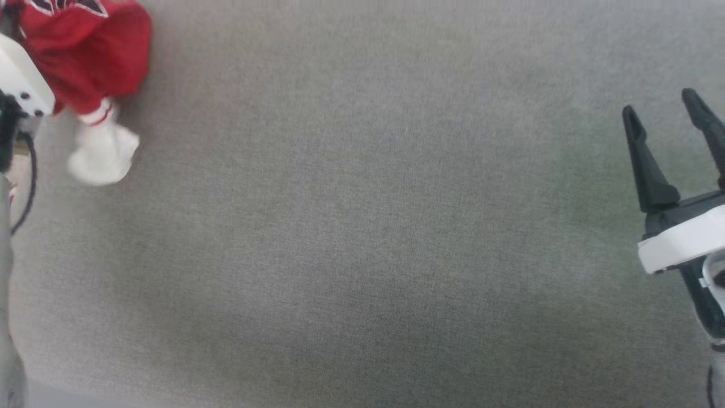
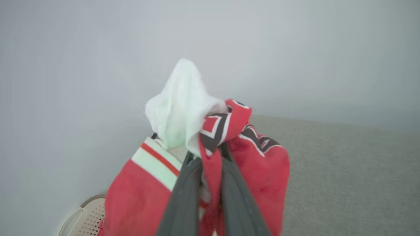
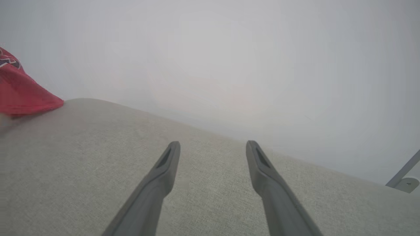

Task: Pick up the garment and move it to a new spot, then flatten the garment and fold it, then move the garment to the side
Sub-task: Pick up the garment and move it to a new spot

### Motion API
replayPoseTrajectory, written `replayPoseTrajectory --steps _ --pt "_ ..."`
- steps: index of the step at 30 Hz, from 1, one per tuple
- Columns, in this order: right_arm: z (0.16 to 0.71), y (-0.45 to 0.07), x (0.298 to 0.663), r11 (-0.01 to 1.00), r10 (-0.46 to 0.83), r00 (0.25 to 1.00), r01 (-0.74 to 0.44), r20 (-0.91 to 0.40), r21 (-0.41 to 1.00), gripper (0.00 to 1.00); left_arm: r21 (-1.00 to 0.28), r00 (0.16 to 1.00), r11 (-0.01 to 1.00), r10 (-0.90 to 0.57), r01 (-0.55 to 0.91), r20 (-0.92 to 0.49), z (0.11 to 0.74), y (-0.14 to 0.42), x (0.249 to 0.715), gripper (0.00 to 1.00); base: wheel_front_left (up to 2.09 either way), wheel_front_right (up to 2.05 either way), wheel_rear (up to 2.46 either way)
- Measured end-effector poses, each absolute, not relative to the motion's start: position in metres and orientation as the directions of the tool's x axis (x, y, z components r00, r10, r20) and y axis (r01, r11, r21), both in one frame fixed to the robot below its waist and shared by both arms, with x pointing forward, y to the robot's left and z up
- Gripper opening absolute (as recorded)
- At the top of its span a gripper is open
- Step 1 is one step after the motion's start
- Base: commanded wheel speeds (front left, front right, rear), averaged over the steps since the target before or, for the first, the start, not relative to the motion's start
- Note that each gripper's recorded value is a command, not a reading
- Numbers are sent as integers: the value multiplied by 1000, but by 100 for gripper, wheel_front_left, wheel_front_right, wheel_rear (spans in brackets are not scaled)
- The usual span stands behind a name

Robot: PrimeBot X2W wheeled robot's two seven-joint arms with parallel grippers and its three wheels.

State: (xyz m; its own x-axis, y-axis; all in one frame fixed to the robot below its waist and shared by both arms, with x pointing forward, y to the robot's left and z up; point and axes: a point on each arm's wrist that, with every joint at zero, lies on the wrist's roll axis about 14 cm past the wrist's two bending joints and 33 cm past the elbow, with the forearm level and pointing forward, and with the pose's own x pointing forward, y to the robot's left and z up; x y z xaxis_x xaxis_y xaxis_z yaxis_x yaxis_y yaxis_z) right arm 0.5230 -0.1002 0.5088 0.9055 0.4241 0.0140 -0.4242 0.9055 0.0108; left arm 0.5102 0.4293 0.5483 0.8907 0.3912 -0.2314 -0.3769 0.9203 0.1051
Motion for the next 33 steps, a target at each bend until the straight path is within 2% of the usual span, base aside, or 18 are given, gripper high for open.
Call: replayPoseTrajectory --steps 7,15,25,33 --pt "537 -102 510 915 399 913 -402 83 20 100 148 947 946 305 -289 -101 629 408 512 0 0 0 0" --pt "549 -122 499 939 337 934 -343 120 30 100 186 983 970 173 -159 -60 667 363 514 0 0 0 0" --pt "556 -187 480 985 168 975 -173 145 20 100 218 995 972 -84 92 -47 686 245 533 0 0 0 0" --pt "554 -250 452 1000 -4 989 2 145 13 100 189 933 914 -347 360 -98 662 128 545 0 0 0 0"
